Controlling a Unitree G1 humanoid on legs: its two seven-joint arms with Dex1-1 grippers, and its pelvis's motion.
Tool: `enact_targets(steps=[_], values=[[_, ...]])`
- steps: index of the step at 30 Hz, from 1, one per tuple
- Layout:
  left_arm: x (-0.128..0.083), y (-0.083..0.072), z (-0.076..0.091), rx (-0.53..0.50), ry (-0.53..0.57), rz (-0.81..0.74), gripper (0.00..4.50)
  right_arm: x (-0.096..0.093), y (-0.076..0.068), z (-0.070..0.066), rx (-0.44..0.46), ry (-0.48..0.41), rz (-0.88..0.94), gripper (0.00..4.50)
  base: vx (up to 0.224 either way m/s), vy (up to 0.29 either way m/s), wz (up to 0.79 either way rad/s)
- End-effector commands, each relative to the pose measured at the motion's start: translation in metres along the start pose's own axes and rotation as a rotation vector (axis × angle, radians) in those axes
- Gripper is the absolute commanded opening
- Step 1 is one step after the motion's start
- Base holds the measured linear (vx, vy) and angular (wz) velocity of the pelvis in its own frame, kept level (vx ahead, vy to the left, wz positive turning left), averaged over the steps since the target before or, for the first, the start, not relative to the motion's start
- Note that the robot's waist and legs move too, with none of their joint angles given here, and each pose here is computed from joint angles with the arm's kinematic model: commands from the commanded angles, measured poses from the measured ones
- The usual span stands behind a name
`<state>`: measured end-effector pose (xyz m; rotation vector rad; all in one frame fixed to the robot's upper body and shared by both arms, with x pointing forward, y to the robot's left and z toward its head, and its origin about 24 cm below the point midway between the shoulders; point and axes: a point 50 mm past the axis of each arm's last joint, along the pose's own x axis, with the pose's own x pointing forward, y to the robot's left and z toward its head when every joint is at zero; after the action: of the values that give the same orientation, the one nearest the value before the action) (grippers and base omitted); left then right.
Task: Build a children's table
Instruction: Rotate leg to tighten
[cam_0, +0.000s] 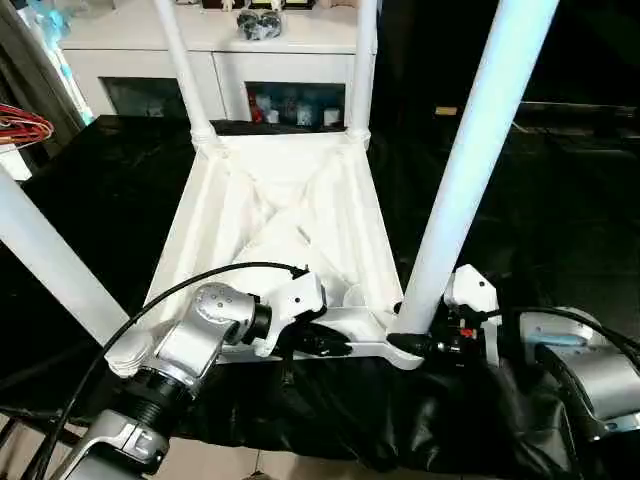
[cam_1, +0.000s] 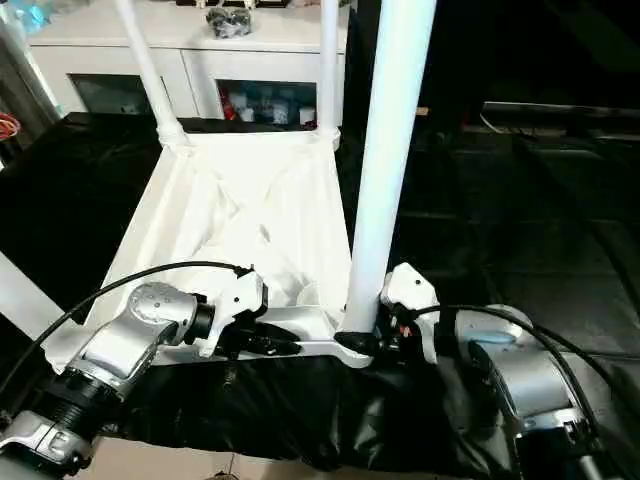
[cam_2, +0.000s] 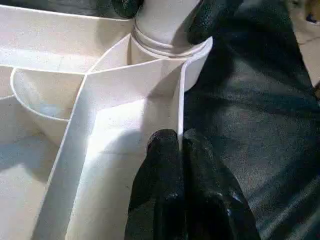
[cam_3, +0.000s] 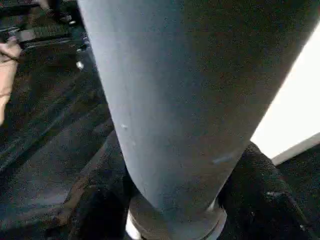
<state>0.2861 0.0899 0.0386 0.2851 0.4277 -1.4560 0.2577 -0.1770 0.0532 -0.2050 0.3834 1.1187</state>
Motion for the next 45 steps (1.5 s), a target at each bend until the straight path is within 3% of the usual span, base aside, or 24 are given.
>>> enact_targets(steps=[1, 4, 5, 10, 14, 15, 17, 23, 25, 26, 33, 40, 45], values=[[0.013, 0.010, 0.023, 0.004, -0.103, 0.123, 0.00, 0.025, 0.021, -0.022, 0.126, 0.034, 0.032, 2.04, 0.000, 0.000, 0.00], [0.019, 0.010, 0.027, -0.006, -0.116, 0.153, 0.00, 0.033, 0.018, -0.024, 0.168, 0.016, -0.061, 2.03, 0.000, 0.000, 0.00], [0.028, 0.010, 0.032, -0.019, -0.127, 0.196, 0.00, 0.045, 0.014, -0.026, 0.224, 0.003, -0.181, 2.01, 0.000, 0.000, 0.00], [0.038, 0.009, 0.039, -0.051, -0.148, 0.252, 0.00, 0.059, 0.012, -0.027, 0.299, -0.015, -0.298, 2.00, 0.000, 0.000, 0.00], [0.053, 0.007, 0.050, -0.070, -0.176, 0.304, 0.00, 0.082, 0.009, -0.013, 0.368, -0.067, -0.406, 2.00, 0.000, 0.000, 0.00], [0.055, 0.006, 0.051, -0.059, -0.178, 0.296, 0.00, 0.086, 0.011, -0.009, 0.364, -0.085, -0.389, 2.35, 0.000, 0.000, 0.00], [0.056, 0.004, 0.051, -0.043, -0.176, 0.280, 0.00, 0.089, 0.012, -0.003, 0.359, -0.111, -0.364, 2.56, 0.000, 0.000, 0.00], [0.049, 0.002, 0.046, 0.005, -0.160, 0.233, 0.00, 0.081, 0.009, 0.000, 0.345, -0.121, -0.334, 2.97, 0.000, 0.000, 0.00], [0.033, -0.001, 0.038, 0.024, -0.159, 0.136, 0.00, 0.064, 0.004, 0.000, 0.211, -0.075, -0.277, 3.25, 0.000, 0.000, 0.00], [0.033, -0.001, 0.038, 0.024, -0.159, 0.136, 0.00, 0.064, 0.004, 0.000, 0.211, -0.075, -0.277, 3.32, 0.000, 0.000, 0.00], [0.022, -0.002, 0.031, 0.030, -0.132, 0.065, 0.00, 0.045, 0.006, 0.000, 0.145, -0.053, -0.105, 3.32, 0.000, 0.000, 0.00], [0.011, 0.002, 0.026, 0.042, -0.111, 0.017, 0.00, 0.025, 0.011, -0.007, 0.067, 0.028, 0.102, 3.32, 0.000, 0.000, 0.00], [0.005, 0.005, 0.024, 0.043, -0.095, -0.016, 0.00, 0.014, 0.007, -0.009, 0.048, 0.056, 0.153, 2.91, 0.000, 0.000, 0.00]])
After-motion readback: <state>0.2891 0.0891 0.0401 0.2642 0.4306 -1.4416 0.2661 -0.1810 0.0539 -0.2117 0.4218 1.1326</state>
